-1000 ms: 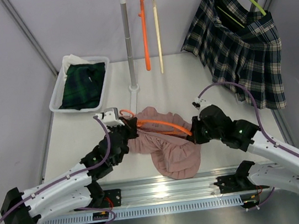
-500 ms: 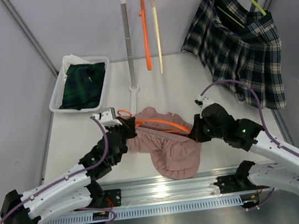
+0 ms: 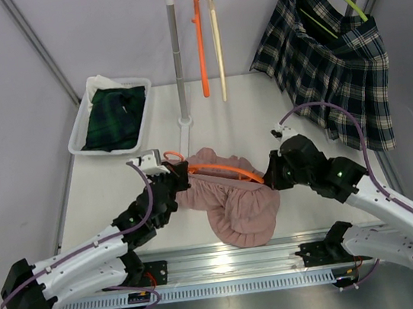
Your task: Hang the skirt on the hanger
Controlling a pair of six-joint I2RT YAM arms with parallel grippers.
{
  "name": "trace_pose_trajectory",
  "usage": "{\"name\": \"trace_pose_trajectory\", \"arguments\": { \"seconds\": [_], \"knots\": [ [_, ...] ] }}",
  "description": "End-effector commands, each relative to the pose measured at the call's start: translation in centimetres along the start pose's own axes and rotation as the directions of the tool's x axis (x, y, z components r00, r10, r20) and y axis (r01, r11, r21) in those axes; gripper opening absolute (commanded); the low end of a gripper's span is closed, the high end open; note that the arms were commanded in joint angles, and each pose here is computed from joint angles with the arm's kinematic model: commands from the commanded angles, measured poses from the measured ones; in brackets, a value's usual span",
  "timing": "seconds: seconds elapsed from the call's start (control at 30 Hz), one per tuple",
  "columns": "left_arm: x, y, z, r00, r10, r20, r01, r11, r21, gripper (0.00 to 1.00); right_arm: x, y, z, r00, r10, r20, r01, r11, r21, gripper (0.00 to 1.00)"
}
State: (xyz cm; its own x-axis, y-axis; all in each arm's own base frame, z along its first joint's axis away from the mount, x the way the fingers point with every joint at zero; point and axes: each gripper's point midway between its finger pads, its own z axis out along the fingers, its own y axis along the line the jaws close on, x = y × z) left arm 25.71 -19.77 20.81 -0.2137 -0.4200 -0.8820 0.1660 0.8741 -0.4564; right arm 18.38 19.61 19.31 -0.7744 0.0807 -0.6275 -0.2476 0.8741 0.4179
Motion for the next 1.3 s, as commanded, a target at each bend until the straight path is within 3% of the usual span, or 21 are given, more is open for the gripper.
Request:
{"name": "trace_pose_trajectory", "arguments": {
  "seconds": [0.0, 0.87, 1.27],
  "knots": [
    [1.6, 5.1, 0.4, 0.991, 0.133, -0.035, -0.137, 0.970, -0.198, 0.00, -0.8, -1.4, -1.4, 0.999, -0.024, 0.023, 0.023, 0.997, 0.071, 0.00],
    [3.0, 6.8, 0.9, 0.981, 0.178, -0.074, -0.191, 0.947, -0.260, 0.00, -2.5, -1.2, -2.7, 0.999, -0.042, 0.034, 0.038, 0.993, 0.110, 0.00],
    [3.3, 7.4, 0.9, 0.965, 0.247, -0.094, -0.264, 0.921, -0.285, 0.00, -4.4, 0.3, -2.8, 0.990, -0.138, 0.012, 0.134, 0.974, 0.182, 0.00]
  ]
}}
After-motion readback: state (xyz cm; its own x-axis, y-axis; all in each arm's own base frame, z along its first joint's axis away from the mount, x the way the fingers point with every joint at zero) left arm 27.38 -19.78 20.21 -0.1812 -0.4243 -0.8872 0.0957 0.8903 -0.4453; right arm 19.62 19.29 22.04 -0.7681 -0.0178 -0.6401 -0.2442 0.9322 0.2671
